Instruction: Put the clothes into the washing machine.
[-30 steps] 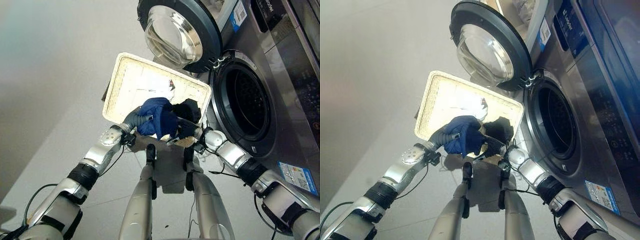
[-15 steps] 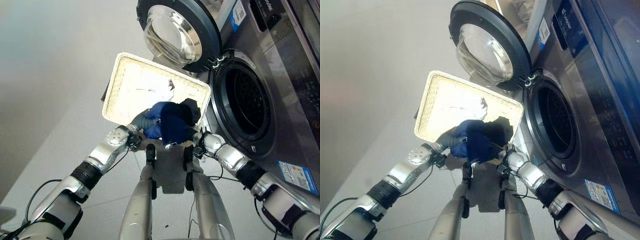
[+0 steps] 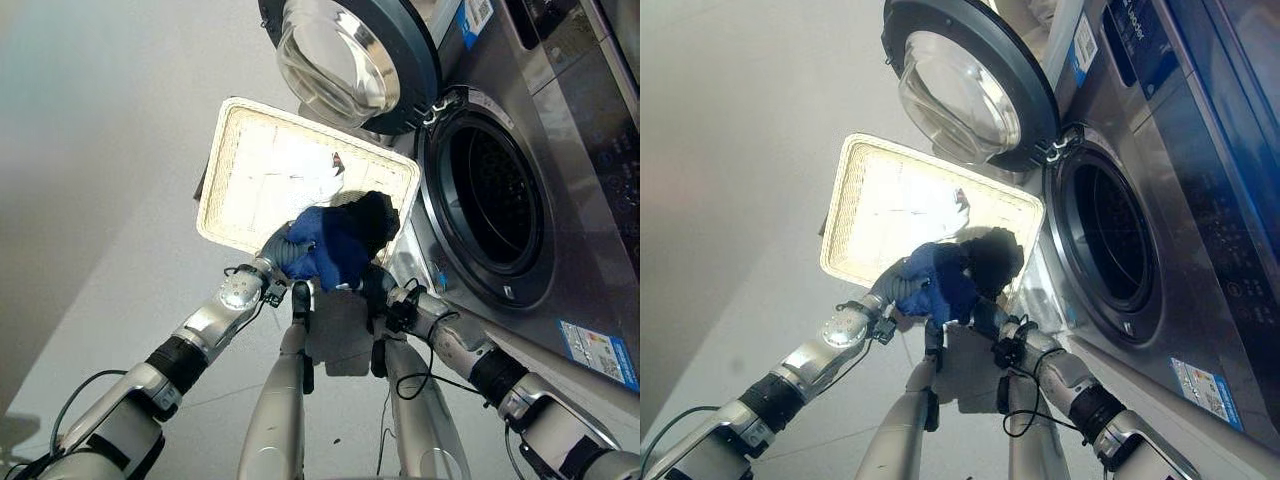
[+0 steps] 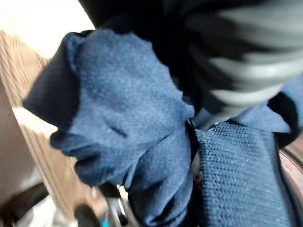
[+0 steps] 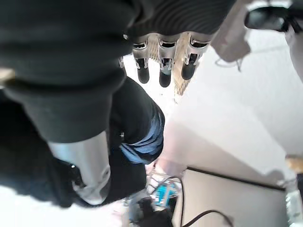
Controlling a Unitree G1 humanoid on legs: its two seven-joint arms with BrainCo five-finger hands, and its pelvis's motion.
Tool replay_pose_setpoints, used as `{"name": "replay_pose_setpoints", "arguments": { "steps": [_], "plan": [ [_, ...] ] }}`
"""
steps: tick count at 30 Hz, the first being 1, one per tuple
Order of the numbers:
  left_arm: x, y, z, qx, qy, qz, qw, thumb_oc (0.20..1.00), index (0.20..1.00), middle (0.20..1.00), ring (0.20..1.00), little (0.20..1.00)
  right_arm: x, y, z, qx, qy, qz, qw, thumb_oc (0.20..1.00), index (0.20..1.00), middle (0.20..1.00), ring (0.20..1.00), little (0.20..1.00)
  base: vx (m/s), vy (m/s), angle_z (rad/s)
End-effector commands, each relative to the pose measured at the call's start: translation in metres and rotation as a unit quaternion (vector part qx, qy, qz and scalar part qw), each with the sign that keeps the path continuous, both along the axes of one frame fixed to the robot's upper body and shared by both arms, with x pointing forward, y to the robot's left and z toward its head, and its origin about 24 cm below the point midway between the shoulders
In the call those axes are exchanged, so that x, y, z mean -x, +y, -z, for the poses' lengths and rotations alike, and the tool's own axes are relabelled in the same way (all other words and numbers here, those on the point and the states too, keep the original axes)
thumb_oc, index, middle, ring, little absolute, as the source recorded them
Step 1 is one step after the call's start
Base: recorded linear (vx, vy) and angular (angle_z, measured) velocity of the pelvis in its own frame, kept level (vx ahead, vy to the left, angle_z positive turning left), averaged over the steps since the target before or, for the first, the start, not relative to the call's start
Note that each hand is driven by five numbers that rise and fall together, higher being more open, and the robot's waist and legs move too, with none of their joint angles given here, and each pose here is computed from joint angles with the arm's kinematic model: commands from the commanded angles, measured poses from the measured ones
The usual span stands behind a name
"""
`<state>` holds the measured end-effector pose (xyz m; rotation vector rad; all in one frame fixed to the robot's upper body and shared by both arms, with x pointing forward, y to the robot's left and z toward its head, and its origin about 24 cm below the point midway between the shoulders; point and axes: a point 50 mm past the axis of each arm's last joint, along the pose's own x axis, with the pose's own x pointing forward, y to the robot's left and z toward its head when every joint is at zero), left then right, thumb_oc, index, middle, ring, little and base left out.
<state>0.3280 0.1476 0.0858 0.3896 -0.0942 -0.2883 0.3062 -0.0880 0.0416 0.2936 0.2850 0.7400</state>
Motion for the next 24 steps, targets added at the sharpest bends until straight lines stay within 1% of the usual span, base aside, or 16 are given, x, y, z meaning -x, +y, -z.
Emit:
{"name": "replay_pose_setpoints", "arguments": {
  "steps": [1,6,13,17,20,24],
  "plan": [
    [-0.002,0.001,-0.016,0.028,-0.07,-0.031,0.997,0.2,0.2,0.2,0.2,0.2,0.007,0.015,-0.011,-0.063,-0.007,-0.036,0.997,1.0,1.0,1.0,1.0,1.0,0.01,-0.001,-0.06],
    [0.0,0.002,-0.013,0.055,-0.084,-0.06,0.993,0.2,0.2,0.2,0.2,0.2,0.01,0.019,-0.009,-0.062,-0.003,-0.04,0.997,1.0,1.0,1.0,1.0,1.0,0.0,0.0,0.0],
    [0.001,-0.004,-0.017,0.089,-0.107,-0.072,0.988,0.2,0.2,0.2,0.2,0.2,0.012,0.027,-0.006,-0.055,0.003,-0.048,0.997,1.0,1.0,1.0,1.0,1.0,0.0,0.0,0.0],
    [0.001,-0.005,-0.024,0.109,-0.139,-0.087,0.98,0.2,0.2,0.2,0.2,0.2,0.012,0.029,-0.005,-0.055,0.004,-0.043,0.998,1.0,1.0,1.0,1.0,1.0,0.0,0.0,0.0],
    [0.002,-0.005,-0.026,0.104,-0.157,-0.098,0.977,0.2,0.2,0.2,0.2,0.2,0.011,0.029,-0.008,-0.059,-0.001,-0.033,0.998,1.0,1.0,1.0,1.0,1.0,0.0,0.0,0.0],
    [0.002,-0.005,-0.027,0.068,-0.177,-0.113,0.975,0.2,0.2,0.2,0.2,0.2,0.009,0.029,-0.013,-0.072,-0.009,-0.014,0.997,1.0,1.0,1.0,1.0,1.0,0.0,0.0,0.0]
  ]
}}
